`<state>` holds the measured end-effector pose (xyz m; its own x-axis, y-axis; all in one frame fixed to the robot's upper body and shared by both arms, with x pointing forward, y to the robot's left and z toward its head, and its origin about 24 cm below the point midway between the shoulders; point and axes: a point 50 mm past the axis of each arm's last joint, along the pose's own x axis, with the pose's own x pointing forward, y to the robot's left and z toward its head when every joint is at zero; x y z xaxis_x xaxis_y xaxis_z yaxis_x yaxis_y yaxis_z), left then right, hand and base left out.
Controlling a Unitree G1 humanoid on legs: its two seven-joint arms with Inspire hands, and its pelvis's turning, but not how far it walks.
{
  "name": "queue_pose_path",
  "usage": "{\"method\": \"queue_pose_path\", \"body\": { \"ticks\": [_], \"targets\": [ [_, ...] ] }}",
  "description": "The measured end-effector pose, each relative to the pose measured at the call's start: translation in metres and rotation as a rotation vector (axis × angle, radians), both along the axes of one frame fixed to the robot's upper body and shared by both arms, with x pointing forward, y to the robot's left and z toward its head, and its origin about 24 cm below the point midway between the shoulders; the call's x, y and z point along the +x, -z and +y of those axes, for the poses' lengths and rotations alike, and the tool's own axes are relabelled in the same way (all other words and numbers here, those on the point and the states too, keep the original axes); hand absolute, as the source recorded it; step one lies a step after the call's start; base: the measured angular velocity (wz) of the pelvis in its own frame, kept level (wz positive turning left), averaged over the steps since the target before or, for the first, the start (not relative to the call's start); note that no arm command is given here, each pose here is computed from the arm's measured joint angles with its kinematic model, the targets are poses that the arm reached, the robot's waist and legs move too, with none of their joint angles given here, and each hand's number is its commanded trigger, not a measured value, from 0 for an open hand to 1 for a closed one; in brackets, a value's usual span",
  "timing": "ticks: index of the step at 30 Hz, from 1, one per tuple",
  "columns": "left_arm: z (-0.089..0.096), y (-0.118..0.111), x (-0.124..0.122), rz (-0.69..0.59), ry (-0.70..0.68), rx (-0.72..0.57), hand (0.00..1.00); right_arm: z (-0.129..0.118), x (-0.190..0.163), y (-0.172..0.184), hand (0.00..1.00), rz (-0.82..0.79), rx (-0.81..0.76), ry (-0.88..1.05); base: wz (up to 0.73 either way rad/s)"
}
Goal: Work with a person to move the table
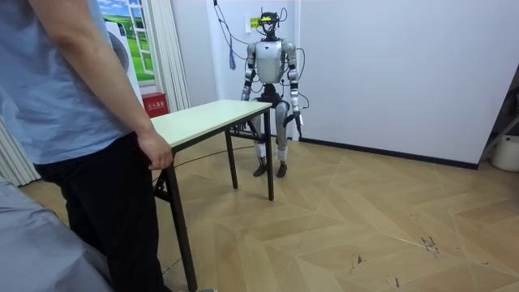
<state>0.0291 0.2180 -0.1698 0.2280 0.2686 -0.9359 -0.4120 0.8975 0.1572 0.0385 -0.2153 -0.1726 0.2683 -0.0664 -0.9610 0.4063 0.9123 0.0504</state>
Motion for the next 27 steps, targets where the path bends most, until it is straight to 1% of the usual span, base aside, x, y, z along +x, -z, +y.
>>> {"method": "queue_pose_path", "body": {
  "ticks": [4, 7, 9, 13, 16, 18, 20, 22, 24, 25, 27],
  "targets": [
    [-0.003, 0.0, 0.003, -0.034, -0.033, -0.08, 0.0, 0.001, 0.002, 0.0, 0.0, -0.023, 0.046, -0.006, 0.0],
    [-0.006, 0.0, 0.007, -0.074, -0.099, -0.149, 0.0, 0.003, 0.006, -0.002, 0.0, -0.053, 0.085, 0.02, 0.0],
    [-0.006, -0.005, 0.023, -0.161, -0.157, -0.205, 0.0, 0.004, 0.021, -0.008, 0.0, -0.152, 0.129, 0.045, 0.0],
    [-0.009, -0.01, 0.039, -0.263, -0.19, -0.271, 0.0, 0.005, 0.038, -0.015, 0.0, -0.264, 0.193, 0.072, 0.0],
    [-0.018, -0.014, 0.047, -0.329, -0.211, -0.355, 0.0, 0.011, 0.043, -0.02, 0.0, -0.333, 0.262, 0.105, 0.01],
    [-0.027, -0.018, 0.049, -0.386, -0.241, -0.448, 0.0, 0.014, 0.045, -0.023, 0.0, -0.383, 0.308, 0.147, 0.04],
    [-0.035, -0.021, 0.052, -0.409, -0.252, -0.505, 0.0, 0.018, 0.046, -0.027, 0.0, -0.414, 0.335, 0.151, 0.02],
    [-0.043, -0.029, 0.059, -0.455, -0.238, -0.554, 0.0, 0.027, 0.051, -0.037, 0.0, -0.472, 0.389, 0.136, 0.0],
    [-0.054, -0.044, 0.076, -0.537, -0.185, -0.632, 0.0, 0.043, 0.06, -0.052, 0.0, -0.567, 0.488, 0.11, 0.04],
    [-0.057, -0.048, 0.08, -0.56, -0.173, -0.653, 0.0, 0.047, 0.063, -0.055, 0.0, -0.588, 0.512, 0.1, 0.0],
    [-0.068, -0.063, 0.095, -0.648, -0.146, -0.743, 0.0, 0.059, 0.072, -0.063, 0.0, -0.647, 0.605, 0.091, 0.0]
  ]
}}
